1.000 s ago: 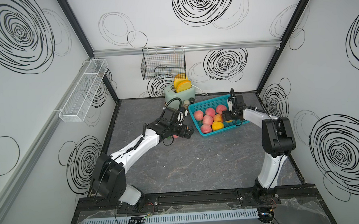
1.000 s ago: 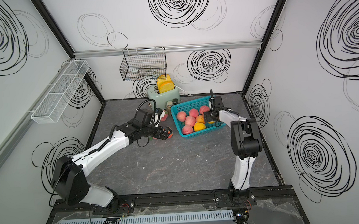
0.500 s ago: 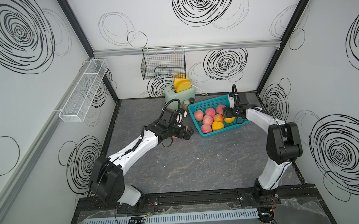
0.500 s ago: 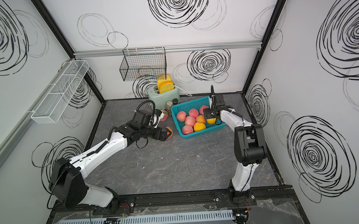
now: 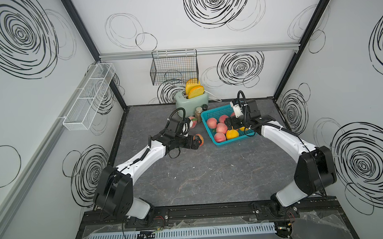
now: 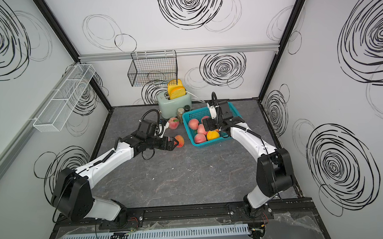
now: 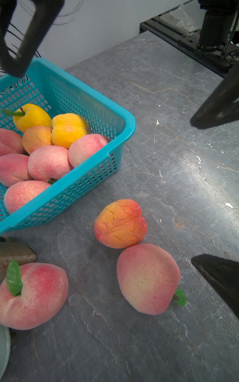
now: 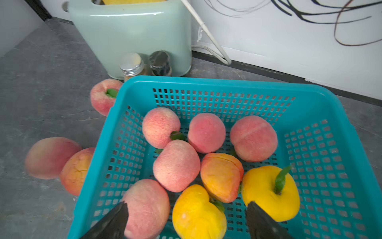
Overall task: Put the peaches into the basket
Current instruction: Pick up the peach from the center of the board.
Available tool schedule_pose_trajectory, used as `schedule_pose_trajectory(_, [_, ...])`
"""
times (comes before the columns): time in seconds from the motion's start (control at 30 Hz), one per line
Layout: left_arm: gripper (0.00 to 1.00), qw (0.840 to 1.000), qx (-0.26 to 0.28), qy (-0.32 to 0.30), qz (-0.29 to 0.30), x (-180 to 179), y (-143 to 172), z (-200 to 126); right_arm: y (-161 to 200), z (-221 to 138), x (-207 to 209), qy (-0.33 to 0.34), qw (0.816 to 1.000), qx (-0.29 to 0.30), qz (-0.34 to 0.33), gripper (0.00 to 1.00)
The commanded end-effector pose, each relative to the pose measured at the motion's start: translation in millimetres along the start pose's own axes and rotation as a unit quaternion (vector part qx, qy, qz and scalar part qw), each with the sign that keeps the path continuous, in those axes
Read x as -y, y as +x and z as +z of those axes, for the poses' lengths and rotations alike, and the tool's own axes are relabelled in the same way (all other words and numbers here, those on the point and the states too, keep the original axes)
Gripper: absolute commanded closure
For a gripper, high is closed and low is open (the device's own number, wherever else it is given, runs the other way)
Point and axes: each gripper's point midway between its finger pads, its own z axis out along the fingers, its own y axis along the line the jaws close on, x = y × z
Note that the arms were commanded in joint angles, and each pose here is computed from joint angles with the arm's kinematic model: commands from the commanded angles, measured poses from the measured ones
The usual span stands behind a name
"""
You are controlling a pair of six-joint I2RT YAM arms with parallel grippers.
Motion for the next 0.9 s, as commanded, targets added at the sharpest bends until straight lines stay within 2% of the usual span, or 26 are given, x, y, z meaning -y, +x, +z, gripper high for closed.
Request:
schedule_pose_trajectory(0.0, [0.02,0.999,0.034,0.005,-0.012,-3,-14,-8,-7,-10,-22,-0.037,0.999,0.014,-0.010,0.06])
schedule_pose_trajectory(0.2, [0.02,0.998,0.040,-0.017,-0.039,-23,-13,-4,-7,-14,-60,-0.097,0.995,0.022,-0.020,0.05])
schedule_pose_trajectory(0.4, [0.02,0.996,0.043,-0.045,-0.060,-42,-13,5,-10,-30,-93,-0.169,0.983,0.063,-0.044,0.04])
schedule_pose_trajectory(0.87, [0.02,0.992,0.027,-0.092,-0.082,-75,-22,38,8,-22,-141,-0.199,0.976,0.042,-0.079,0.04])
